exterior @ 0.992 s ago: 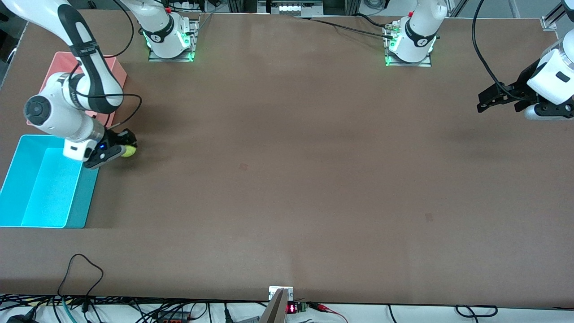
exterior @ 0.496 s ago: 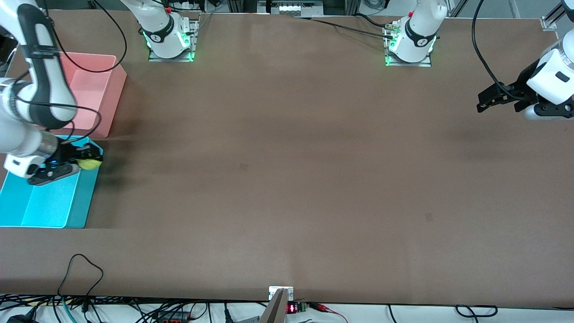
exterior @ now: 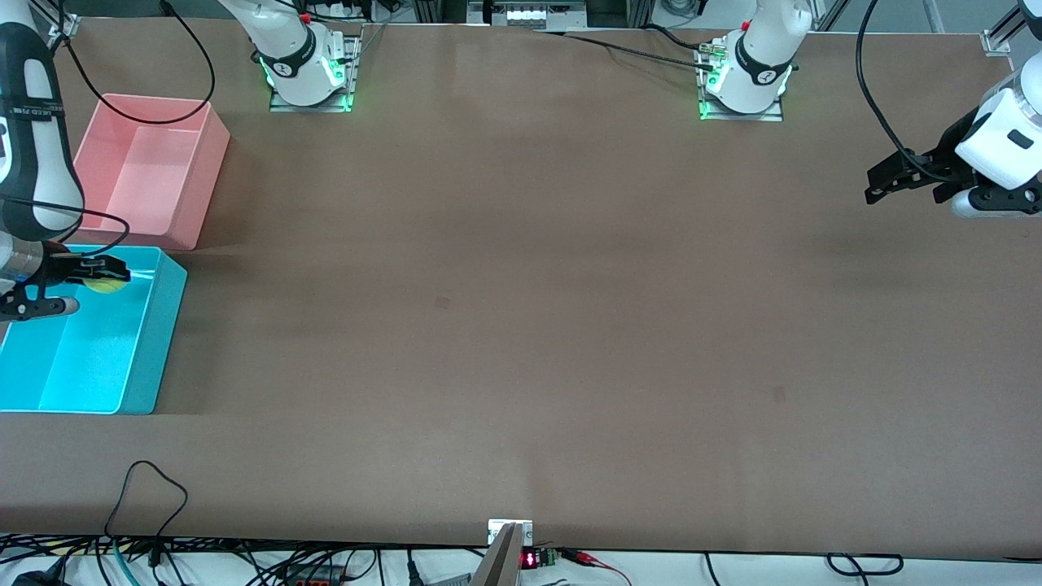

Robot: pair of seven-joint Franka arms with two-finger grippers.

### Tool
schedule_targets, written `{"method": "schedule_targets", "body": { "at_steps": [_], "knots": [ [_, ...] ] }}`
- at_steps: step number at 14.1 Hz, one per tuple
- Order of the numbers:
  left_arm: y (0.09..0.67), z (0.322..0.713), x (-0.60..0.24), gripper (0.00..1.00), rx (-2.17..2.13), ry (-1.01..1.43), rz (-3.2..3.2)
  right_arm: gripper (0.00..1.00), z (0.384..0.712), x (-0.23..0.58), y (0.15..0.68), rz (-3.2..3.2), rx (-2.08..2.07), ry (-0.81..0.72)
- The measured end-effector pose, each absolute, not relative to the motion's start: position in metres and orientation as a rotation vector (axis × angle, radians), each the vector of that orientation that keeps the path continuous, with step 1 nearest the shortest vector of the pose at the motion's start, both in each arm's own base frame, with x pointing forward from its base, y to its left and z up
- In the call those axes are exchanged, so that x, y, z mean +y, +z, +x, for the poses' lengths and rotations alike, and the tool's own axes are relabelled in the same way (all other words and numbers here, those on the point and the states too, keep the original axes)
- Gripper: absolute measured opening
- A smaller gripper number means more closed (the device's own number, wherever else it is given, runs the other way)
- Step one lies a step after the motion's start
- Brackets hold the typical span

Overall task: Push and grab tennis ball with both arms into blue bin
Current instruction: 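Carry the tennis ball with the right gripper over the blue bin, then lower the ball into the blue bin and open the right gripper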

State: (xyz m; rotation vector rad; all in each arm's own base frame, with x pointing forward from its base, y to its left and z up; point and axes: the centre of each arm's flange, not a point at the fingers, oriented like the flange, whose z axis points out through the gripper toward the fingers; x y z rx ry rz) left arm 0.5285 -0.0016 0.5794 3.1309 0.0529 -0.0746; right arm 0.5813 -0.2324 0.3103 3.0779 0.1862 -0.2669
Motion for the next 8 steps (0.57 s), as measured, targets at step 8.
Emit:
{"method": "schedule_targets", "body": {
  "at_steps": [8],
  "knots": [
    [0.579,0.529,-0.002,1.00,0.050,-0.075,3.131,0.66,0.568,-0.265,0.232,3.052,0.084,-0.385]
  ]
}}
